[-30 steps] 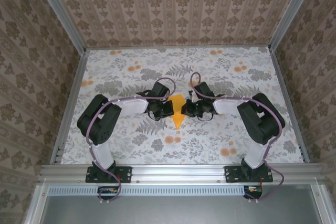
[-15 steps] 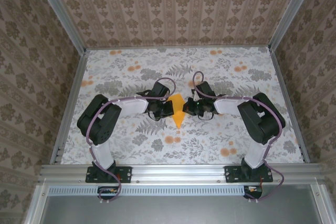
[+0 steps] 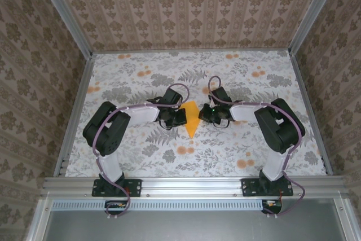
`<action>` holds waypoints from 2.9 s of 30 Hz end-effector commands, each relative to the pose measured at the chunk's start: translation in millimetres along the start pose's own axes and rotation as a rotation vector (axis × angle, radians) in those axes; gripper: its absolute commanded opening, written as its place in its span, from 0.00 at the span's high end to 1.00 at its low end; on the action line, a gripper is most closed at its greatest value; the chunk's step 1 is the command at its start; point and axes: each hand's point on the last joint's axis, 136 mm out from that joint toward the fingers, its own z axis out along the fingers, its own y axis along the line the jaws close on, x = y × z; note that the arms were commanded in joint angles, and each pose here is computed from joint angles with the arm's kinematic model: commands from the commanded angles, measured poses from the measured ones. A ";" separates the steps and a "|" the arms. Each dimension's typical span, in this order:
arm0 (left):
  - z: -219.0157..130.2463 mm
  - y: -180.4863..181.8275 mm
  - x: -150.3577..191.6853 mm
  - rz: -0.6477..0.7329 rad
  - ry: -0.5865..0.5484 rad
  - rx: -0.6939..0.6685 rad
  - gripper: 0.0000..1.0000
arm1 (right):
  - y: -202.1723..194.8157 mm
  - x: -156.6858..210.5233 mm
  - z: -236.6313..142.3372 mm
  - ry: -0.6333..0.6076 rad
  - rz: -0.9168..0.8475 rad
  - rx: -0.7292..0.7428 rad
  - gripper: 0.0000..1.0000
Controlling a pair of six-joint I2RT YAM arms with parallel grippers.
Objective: Fold a paper plane with a square sheet of paper (pick it up from the middle)
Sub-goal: Third fold the triangle at the center of the table.
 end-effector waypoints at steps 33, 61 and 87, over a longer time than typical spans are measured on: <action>-2.4 -19.4 80.6 -0.172 -0.007 0.172 1.00 | -34.2 46.8 -14.5 -0.092 0.308 0.129 1.00; 4.4 18.6 91.1 -0.237 0.052 0.036 1.00 | 28.7 94.2 -12.0 0.207 -0.110 -0.187 0.95; 5.1 33.5 100.8 -0.279 0.093 -0.039 1.00 | 3.6 68.5 11.2 0.143 -0.098 -0.088 0.96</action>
